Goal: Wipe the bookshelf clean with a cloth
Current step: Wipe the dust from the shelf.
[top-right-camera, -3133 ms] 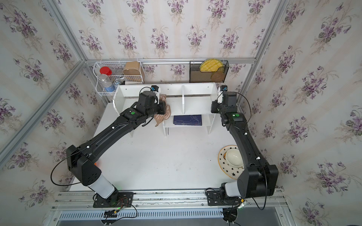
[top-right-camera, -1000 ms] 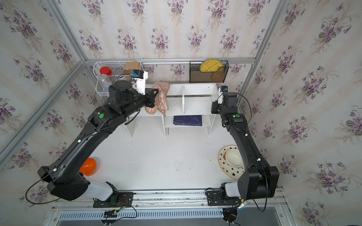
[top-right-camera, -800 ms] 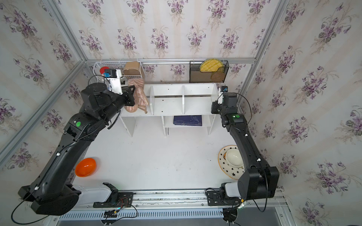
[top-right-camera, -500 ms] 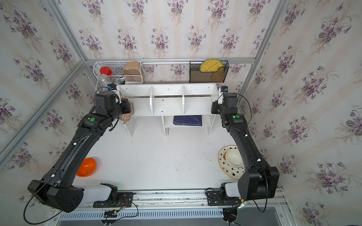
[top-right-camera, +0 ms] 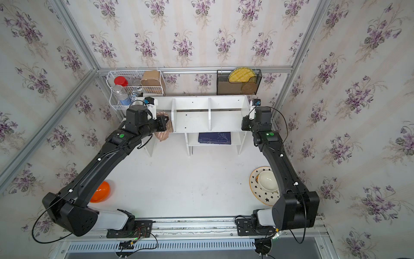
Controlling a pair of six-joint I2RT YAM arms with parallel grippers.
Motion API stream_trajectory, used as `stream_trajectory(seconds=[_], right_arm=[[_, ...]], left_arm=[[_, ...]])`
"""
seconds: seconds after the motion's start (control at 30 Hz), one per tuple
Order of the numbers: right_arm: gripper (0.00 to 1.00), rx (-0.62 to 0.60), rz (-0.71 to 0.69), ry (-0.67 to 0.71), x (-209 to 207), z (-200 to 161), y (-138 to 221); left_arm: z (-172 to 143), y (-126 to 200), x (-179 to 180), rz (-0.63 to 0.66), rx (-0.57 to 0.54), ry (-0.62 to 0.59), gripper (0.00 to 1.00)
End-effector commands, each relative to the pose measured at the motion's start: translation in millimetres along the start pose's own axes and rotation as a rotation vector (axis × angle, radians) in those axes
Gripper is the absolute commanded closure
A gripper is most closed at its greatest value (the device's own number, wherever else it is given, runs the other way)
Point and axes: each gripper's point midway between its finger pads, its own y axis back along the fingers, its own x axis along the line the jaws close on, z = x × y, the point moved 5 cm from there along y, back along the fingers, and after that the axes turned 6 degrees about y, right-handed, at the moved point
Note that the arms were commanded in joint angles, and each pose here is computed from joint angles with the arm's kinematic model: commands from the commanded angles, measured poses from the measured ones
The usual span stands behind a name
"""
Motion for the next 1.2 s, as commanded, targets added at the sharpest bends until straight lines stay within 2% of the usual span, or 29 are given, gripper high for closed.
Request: stream_trajectory(seconds=[0.0,0.13,0.3,0.43,0.53,0.63,0.73,0.87,1.0,1.17], right_arm=[[1.00,0.108,0.189,-0.197,25.7,-16.8,1.0],[1.00,0.112,0.190,-0.198,25.6,-16.3,0.7],[1.00,0.110,0.193,-0.199,25.9,-14.3,0.7],[1.00,0.108,0.197,-0.200,26.7,-14.2,0.9],[1.00,0.113,0.195,-0.200,26.4,-15.5,0.0],[1.00,0.115,0.197,-0.204,26.7,-15.8,-1.1],[1.00,0.118,0.200,-0.206,27.2,-15.5,-1.8],[1.00,0.126,0.199,-0.208,26.8,-16.6,-4.1],[1.00,0.134,0.206,-0.211,27.7,-17.3,-6.5],[1.00,0.136,0.211,-0.211,28.9,-17.6,-7.7]], left_arm=[[7.7,-8.0,25.2,0.147,-0.038,-0.011,1.00],[14.1,-9.0,53.0,0.231,-0.049,0.049,1.00],[11.7,-6.7,60.4,0.271,-0.045,0.037,1.00],[-3.7,-7.9,49.9,0.208,0.019,0.035,1.00],[-10.8,-6.4,28.7,0.094,0.062,-0.007,1.00],[-2.5,-0.4,13.1,0.032,0.033,-0.040,1.00],[20.1,5.0,10.9,0.071,-0.037,-0.062,1.00],[39.7,-7.3,22.6,0.146,-0.076,-0.071,1.00],[36.1,-25.2,39.6,0.197,-0.054,-0.073,1.00],[10.6,-23.2,54.7,0.231,-0.020,-0.069,1.00]])
